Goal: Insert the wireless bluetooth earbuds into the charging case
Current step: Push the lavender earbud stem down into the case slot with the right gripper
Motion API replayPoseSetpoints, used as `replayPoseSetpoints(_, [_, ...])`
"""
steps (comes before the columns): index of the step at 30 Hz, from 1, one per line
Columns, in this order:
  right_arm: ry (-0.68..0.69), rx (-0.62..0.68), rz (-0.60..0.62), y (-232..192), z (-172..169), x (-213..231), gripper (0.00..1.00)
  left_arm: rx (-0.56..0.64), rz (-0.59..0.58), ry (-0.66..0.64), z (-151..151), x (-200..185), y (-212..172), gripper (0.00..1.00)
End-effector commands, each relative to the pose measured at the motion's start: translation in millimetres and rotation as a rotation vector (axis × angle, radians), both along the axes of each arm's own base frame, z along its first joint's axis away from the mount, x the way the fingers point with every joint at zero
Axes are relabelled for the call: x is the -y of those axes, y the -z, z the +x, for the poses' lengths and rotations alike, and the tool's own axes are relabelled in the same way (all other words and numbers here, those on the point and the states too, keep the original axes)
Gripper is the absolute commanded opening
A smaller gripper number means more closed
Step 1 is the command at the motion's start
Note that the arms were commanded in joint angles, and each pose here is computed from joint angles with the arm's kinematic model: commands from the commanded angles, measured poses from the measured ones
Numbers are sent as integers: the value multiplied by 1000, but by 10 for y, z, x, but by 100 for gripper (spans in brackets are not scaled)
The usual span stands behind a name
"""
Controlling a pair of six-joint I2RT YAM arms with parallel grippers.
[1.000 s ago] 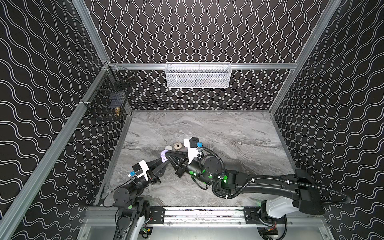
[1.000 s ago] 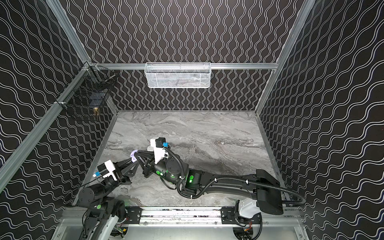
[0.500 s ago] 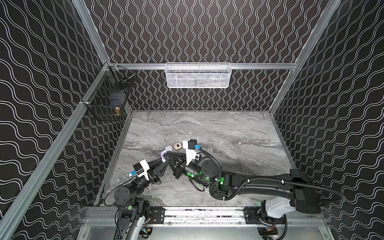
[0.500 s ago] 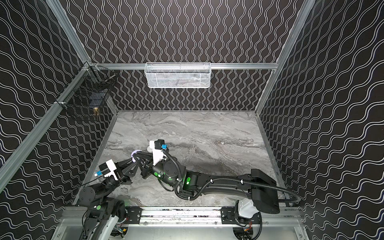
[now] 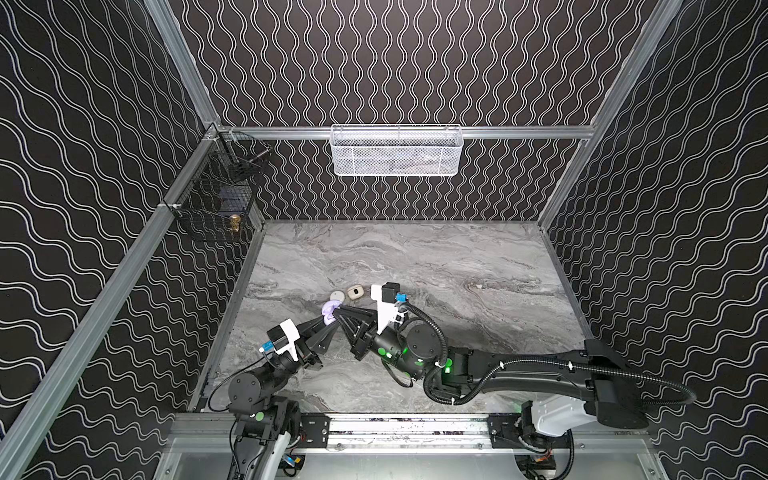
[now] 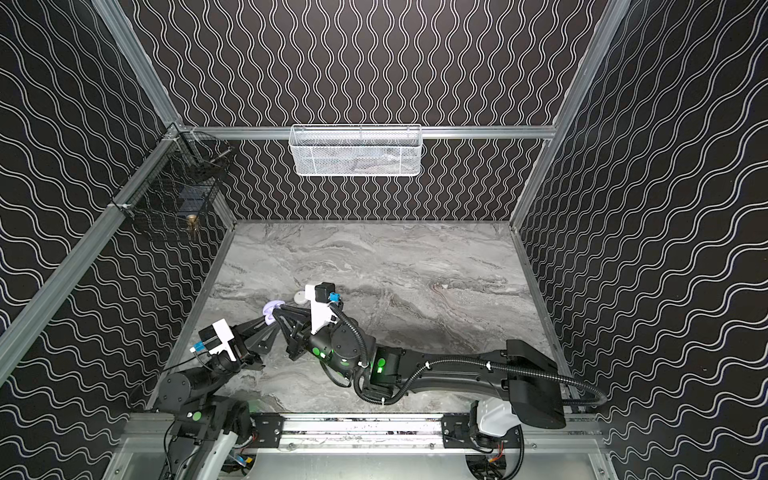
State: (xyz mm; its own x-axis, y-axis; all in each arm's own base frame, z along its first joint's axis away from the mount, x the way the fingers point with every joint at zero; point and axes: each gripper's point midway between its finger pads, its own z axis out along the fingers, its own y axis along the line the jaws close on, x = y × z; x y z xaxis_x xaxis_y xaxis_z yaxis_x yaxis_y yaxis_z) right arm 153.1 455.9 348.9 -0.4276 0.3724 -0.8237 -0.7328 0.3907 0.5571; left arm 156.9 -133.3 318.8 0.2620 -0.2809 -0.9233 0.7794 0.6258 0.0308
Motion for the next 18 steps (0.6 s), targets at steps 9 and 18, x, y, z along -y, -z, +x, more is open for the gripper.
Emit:
replayPoseSetpoints(9, [55,6,-116,145,76,84,1,261,7,87,-341,73,-247,0])
replayPoseSetpoints(18, [-7,13,-91,-75,-36,146,1,310,15,109,-334,104,-177,0])
